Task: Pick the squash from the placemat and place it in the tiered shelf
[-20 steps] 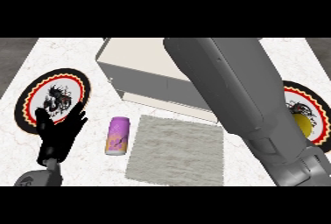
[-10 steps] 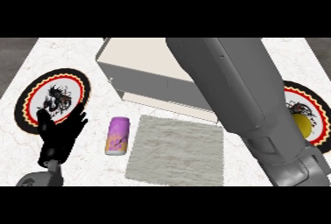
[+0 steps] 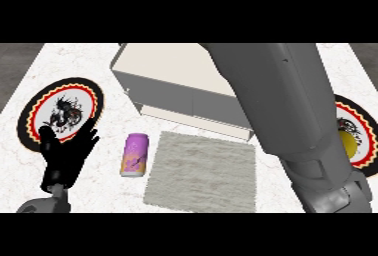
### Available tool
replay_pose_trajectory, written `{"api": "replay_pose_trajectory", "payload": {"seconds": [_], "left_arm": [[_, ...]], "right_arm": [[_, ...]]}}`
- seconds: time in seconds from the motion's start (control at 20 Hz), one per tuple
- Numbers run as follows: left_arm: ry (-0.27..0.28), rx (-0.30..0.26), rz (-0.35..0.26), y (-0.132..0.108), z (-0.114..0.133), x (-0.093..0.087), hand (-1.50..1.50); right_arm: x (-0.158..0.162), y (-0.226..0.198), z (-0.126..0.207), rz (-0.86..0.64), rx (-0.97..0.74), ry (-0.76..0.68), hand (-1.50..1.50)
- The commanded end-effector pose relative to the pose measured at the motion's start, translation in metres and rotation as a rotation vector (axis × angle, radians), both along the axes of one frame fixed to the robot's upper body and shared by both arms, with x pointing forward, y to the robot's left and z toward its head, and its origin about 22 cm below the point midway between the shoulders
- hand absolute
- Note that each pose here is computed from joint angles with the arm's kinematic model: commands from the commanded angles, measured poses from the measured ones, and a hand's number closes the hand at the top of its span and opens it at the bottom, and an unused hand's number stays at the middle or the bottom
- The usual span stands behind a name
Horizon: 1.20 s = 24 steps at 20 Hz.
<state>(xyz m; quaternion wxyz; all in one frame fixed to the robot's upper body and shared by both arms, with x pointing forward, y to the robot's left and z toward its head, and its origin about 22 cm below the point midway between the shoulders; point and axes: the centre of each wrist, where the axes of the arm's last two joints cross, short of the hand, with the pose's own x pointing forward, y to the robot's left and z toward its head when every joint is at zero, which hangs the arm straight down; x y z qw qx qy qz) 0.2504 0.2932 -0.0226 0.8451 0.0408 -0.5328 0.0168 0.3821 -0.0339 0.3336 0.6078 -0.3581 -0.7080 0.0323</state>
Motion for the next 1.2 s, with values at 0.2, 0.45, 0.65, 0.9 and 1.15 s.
{"api": "replay_pose_trajectory", "payload": {"seconds": [0.2, 0.45, 0.65, 0.9, 1.15], "left_arm": [[0.011, 0.009, 0.023, 0.007, 0.000, -0.006, 0.00], [0.016, 0.009, 0.039, 0.008, -0.004, -0.002, 0.00], [0.022, -0.008, 0.049, 0.000, -0.004, -0.002, 0.00], [0.022, 0.025, 0.041, 0.017, -0.008, -0.016, 0.00], [0.032, 0.005, 0.023, 0.002, -0.020, -0.019, 0.00]], "right_arm": [[-0.010, -0.028, 0.031, -0.116, 0.266, -0.157, -1.50], [-0.013, -0.055, 0.014, -0.277, 0.239, -0.173, -1.50], [-0.030, -0.101, 0.031, -0.381, 0.338, -0.282, -1.50], [-0.071, -0.142, 0.024, -0.393, 0.422, -0.268, -1.50], [-0.114, -0.189, 0.037, -0.333, 0.387, -0.267, -1.50]]}}
